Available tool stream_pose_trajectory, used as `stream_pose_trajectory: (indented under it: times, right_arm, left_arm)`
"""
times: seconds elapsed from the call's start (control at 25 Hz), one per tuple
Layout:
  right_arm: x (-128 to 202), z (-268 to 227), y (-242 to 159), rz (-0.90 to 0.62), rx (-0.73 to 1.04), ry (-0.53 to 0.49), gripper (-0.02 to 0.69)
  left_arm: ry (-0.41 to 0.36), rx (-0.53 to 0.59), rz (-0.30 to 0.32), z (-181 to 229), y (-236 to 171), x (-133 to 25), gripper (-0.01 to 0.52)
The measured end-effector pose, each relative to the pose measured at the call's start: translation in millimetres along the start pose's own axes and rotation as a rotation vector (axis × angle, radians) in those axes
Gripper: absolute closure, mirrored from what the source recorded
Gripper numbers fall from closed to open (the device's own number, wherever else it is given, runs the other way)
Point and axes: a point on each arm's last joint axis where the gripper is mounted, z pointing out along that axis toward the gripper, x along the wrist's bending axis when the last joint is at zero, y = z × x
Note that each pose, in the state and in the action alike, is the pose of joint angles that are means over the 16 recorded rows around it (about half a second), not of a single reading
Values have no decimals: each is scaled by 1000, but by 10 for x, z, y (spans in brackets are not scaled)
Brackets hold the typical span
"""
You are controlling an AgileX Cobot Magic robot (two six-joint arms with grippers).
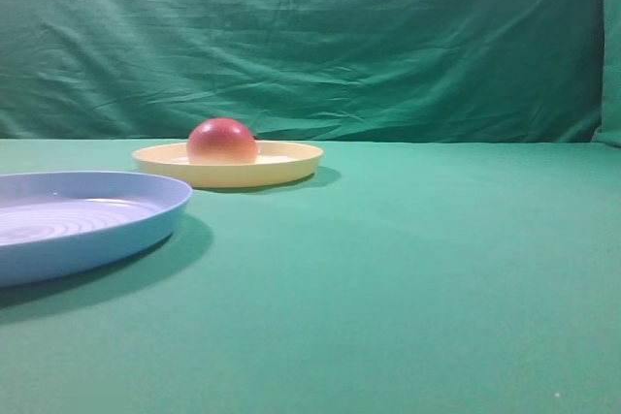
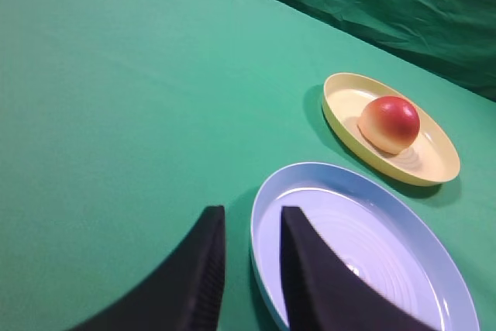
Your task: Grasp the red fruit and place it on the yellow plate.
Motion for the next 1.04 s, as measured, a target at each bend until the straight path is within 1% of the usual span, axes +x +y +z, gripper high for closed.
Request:
stream_pose_trajectory:
  times: [1.04]
  right_arm:
    - [1,1,-20,0,17,1,665]
  left_arm:
    - [0,0,0,0,0,0,357]
